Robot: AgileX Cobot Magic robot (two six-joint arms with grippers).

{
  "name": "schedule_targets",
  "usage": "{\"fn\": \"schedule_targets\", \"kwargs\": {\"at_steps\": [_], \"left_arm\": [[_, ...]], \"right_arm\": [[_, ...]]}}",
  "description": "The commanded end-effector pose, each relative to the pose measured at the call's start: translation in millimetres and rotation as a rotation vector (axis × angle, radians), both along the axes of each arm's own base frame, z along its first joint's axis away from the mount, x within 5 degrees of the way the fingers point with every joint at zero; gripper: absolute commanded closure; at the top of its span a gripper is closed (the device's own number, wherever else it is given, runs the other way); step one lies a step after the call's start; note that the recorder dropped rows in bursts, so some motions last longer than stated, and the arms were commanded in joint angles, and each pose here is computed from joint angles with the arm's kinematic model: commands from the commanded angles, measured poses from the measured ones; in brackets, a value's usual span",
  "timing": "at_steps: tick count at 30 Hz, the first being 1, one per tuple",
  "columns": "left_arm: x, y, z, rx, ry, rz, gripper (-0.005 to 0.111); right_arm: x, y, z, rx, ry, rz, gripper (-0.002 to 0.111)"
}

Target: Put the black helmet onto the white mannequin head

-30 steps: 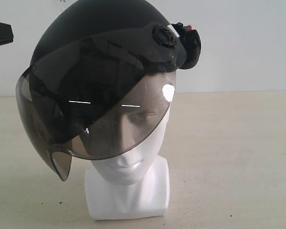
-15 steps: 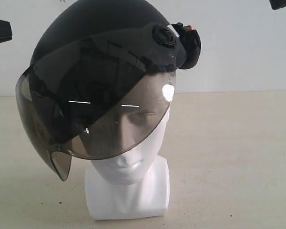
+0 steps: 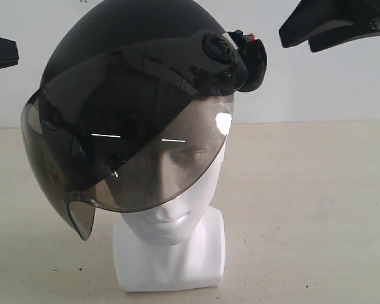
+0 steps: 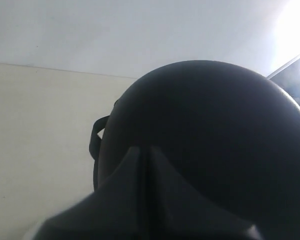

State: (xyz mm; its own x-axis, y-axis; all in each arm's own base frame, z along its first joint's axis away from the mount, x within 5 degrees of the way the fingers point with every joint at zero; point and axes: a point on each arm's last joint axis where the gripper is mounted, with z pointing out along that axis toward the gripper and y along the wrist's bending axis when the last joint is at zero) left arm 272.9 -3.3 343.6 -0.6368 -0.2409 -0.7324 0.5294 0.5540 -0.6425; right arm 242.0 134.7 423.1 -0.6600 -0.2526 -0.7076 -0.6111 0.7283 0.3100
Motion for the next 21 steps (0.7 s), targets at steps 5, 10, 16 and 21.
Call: {"fn": "schedule_targets", "kwargs": {"at_steps": [5,10,16,21], "left_arm": [[9,3,-12,-0.007,0.048,-0.003,0.102],[11,4,-15,-0.011,0.059,-0.003,0.102],[11,4,-15,-0.011,0.059,-0.003,0.102],[11,4,-15,-0.011,0.059,-0.003,0.102]], "right_arm": [[4,11,-6,0.173,-0.028,0.029,0.062],[8,14,-5,0.207,-0.06,0.043,0.062],[25,20,-23,0.188,-0.002,0.034,0.062],[30,22,-29,0.183,0.022,0.033,0.063]]}}
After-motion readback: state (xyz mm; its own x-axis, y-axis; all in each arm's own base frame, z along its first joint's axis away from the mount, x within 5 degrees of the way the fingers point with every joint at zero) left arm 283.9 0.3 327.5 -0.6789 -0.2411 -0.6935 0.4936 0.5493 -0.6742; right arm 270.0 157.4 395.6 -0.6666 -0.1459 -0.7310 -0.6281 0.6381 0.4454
